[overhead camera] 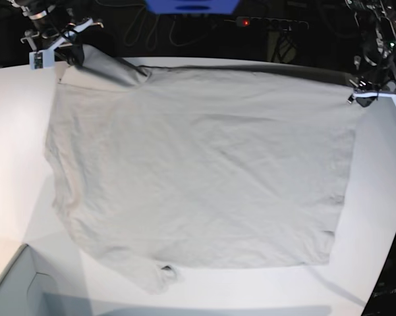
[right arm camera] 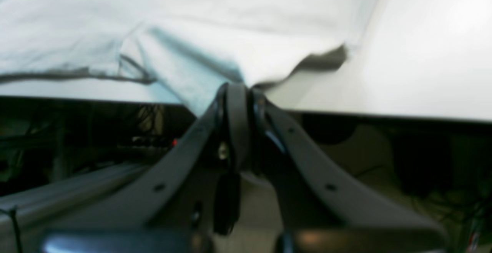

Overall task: Layout the t-shirt on the table in an organized manner, then fold the t-shirt properly
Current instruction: 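Lift the held edge and drag it across the shirt with both grippers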

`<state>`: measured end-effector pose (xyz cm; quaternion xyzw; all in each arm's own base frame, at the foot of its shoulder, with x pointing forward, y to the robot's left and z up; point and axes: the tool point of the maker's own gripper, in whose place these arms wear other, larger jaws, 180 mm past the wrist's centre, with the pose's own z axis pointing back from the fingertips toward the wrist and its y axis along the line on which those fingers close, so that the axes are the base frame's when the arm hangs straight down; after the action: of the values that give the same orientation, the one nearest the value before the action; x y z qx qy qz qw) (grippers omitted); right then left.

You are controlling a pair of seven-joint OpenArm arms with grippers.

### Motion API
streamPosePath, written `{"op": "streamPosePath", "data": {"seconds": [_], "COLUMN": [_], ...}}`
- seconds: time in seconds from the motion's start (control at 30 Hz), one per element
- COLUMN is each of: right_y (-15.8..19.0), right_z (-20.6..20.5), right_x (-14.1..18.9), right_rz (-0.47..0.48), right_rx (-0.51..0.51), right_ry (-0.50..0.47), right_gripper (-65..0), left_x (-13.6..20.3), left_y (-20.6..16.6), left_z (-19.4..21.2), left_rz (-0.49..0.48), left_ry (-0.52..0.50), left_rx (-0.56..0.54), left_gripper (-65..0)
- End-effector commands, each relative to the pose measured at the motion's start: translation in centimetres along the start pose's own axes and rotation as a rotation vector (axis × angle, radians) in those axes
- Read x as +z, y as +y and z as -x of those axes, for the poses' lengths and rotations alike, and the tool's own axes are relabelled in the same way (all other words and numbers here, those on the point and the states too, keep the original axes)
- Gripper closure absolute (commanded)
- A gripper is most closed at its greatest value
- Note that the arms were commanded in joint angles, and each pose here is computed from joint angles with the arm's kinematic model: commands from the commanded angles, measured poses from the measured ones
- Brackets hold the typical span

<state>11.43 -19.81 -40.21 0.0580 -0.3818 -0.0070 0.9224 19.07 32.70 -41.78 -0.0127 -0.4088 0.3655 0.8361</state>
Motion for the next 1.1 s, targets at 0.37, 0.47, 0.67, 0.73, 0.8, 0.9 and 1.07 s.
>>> {"op": "streamPosePath", "data": {"seconds": [0.37, 0.47, 0.67, 0.73, 0.8, 0.9, 1.07], "right_y": [-1.0, -0.8, -1.3, -1.6, -1.8, -2.1, -1.9], "right_z": [-4.2, -4.9, -7.1, -7.0, -7.6, -9.2, -13.0], "right_x": [0.9, 0.3, -2.3, -3.4, -4.4, -5.5, -6.3], "right_rz": [0.041, 0.034, 0.044, 0.052, 0.063, 0.077, 0.077], "right_rx": [0.041, 0.040, 0.053, 0.062, 0.078, 0.104, 0.115], "right_ry": [-0.124, -0.141, -0.184, -0.169, -0.169, -0.188, -0.274], "right_gripper": [0.0, 0.0, 0.0, 0.0, 0.0, 0.0, 0.0], "left_x": [0.8, 0.7, -0.2, -0.4, -0.7, -1.1, -1.6], "left_y": [1.1, 0.9, -0.7, -1.2, -2.0, -3.1, -4.7], "left_z": [-2.9, -3.1, -4.6, -5.2, -6.1, -7.4, -9.6], "left_rz": [-0.022, -0.017, 0.015, 0.027, 0.041, 0.062, 0.094], "left_ry": [-0.085, -0.091, -0.124, -0.138, -0.158, -0.188, -0.234], "left_rx": [-0.003, -0.001, 0.009, 0.011, 0.015, 0.023, 0.028], "left_gripper": [0.0, 0.0, 0.0, 0.0, 0.0, 0.0, 0.0]}}
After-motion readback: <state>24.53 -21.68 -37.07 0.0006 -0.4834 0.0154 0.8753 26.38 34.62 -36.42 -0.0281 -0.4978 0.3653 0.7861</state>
